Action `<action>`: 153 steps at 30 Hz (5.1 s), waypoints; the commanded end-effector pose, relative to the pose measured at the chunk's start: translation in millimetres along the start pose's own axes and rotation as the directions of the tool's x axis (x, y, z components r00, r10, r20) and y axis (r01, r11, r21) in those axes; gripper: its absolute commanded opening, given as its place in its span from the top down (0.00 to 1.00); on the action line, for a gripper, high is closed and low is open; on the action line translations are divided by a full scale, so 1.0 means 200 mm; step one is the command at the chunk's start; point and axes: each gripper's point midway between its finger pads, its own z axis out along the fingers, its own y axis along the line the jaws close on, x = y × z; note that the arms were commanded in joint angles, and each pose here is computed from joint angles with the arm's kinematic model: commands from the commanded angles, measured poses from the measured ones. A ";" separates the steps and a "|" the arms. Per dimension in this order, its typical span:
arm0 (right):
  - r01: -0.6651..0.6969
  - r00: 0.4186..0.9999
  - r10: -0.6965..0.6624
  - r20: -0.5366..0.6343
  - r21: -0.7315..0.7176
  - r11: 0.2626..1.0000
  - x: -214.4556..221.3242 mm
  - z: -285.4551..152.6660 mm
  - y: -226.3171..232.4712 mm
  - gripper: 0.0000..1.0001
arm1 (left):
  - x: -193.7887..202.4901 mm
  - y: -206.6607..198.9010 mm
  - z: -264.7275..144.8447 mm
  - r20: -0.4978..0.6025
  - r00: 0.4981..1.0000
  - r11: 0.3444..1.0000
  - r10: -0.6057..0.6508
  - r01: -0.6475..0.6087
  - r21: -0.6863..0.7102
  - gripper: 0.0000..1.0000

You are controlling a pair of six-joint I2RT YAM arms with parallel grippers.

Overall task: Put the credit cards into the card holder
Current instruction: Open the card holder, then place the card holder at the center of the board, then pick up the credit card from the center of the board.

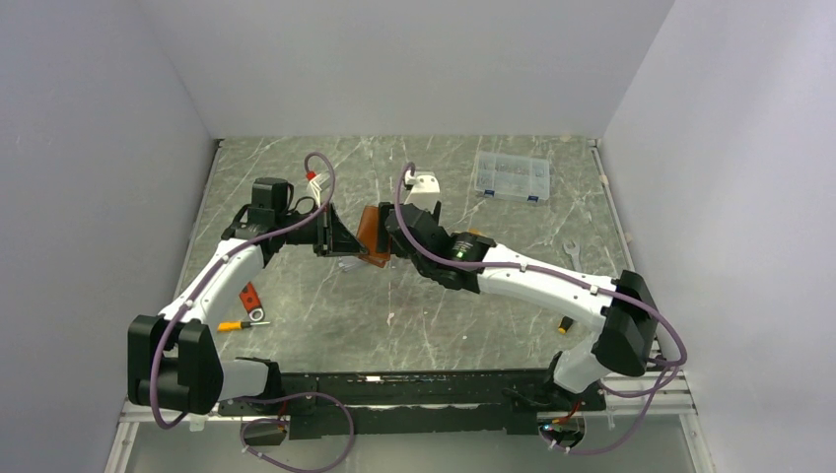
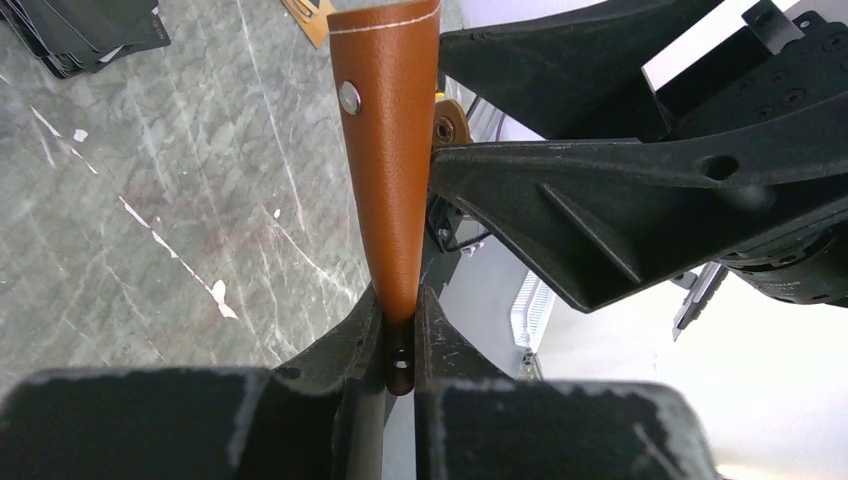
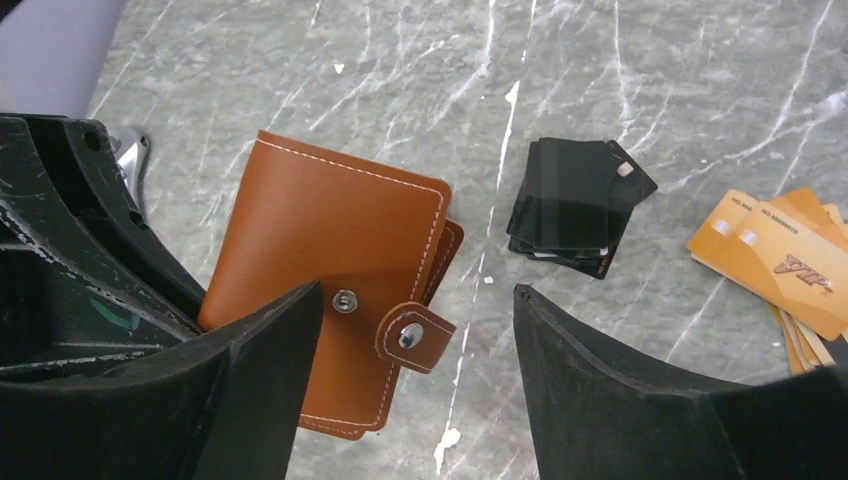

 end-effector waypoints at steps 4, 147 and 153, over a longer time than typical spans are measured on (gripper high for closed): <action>-0.069 0.997 0.070 -0.016 0.040 0.997 0.01 -0.04 -0.08 0.38 | -0.06 -0.07 -0.01 0.013 0.996 0.995 0.087 -0.088 0.037 1.00; -0.327 0.857 0.122 -0.501 -0.343 0.881 0.75 0.78 -0.07 0.43 | -0.35 1.10 0.05 -0.419 0.704 0.552 0.574 -0.710 -0.437 0.39; -0.319 0.854 0.125 -0.505 -0.318 0.893 0.77 0.79 -0.10 0.47 | -0.36 1.14 0.08 -0.443 0.706 0.571 0.552 -0.707 -0.417 0.41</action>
